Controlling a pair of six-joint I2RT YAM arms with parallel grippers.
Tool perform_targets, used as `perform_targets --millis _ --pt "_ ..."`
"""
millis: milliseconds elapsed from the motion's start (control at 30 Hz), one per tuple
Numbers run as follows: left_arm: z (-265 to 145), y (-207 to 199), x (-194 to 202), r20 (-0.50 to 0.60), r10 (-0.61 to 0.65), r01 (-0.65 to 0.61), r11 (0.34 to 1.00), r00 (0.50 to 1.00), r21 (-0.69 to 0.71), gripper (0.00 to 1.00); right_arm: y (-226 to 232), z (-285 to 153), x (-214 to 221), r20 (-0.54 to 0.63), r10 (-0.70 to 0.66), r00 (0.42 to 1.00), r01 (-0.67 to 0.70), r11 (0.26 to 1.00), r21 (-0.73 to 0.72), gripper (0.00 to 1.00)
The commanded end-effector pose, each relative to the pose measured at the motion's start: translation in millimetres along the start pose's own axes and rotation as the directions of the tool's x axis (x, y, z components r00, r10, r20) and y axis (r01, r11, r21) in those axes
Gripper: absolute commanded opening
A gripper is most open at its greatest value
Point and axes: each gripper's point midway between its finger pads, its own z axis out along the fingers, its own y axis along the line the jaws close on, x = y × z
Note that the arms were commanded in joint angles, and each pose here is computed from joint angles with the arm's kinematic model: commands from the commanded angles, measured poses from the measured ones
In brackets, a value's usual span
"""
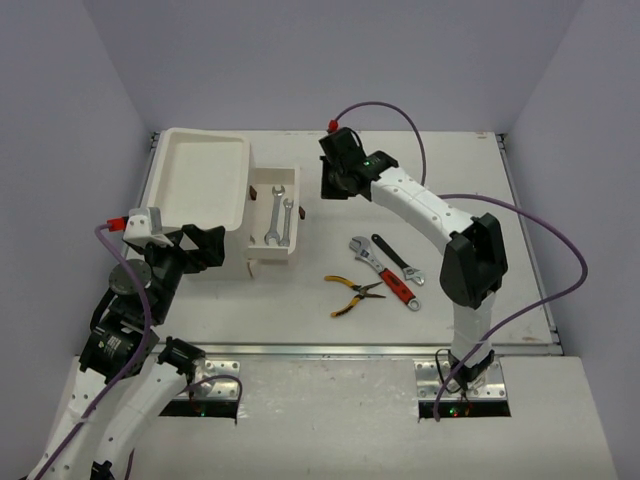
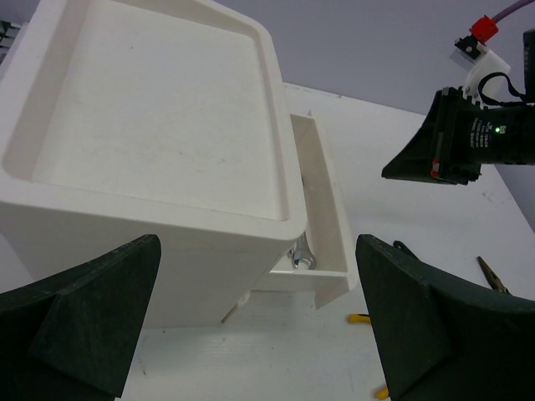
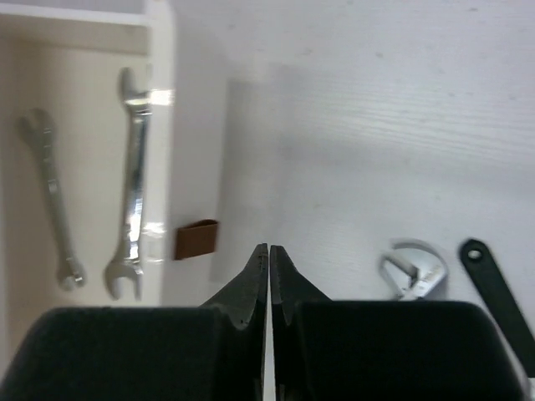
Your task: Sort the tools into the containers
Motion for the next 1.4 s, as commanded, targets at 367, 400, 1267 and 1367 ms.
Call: perform_targets --millis 367,400,1267,1367 --pt "2 -2 -12 0.044 -0.004 0.004 1.0 0.999 0.006 1.0 96 21 16 0.026 -0.056 0.998 0.06 0.82 -0.57 0.0" --pt "3 -3 -12 0.043 -0.004 0.004 1.0 0.999 0.008 1.0 102 19 15 0.026 -0.053 0.998 0.058 0.802 -0.594 0.0" --pt "1 -3 -12 0.046 -0.005 0.005 1.0 0.999 0.011 1.0 184 49 46 -0.111 0.01 0.994 -0.095 0.592 -0.8 0.0" --pt "2 -3 -12 0.044 -0.005 0.004 1.0 0.999 0.012 1.0 177 52 52 -0.118 0.009 0.993 -0.099 0.606 -0.789 0.0"
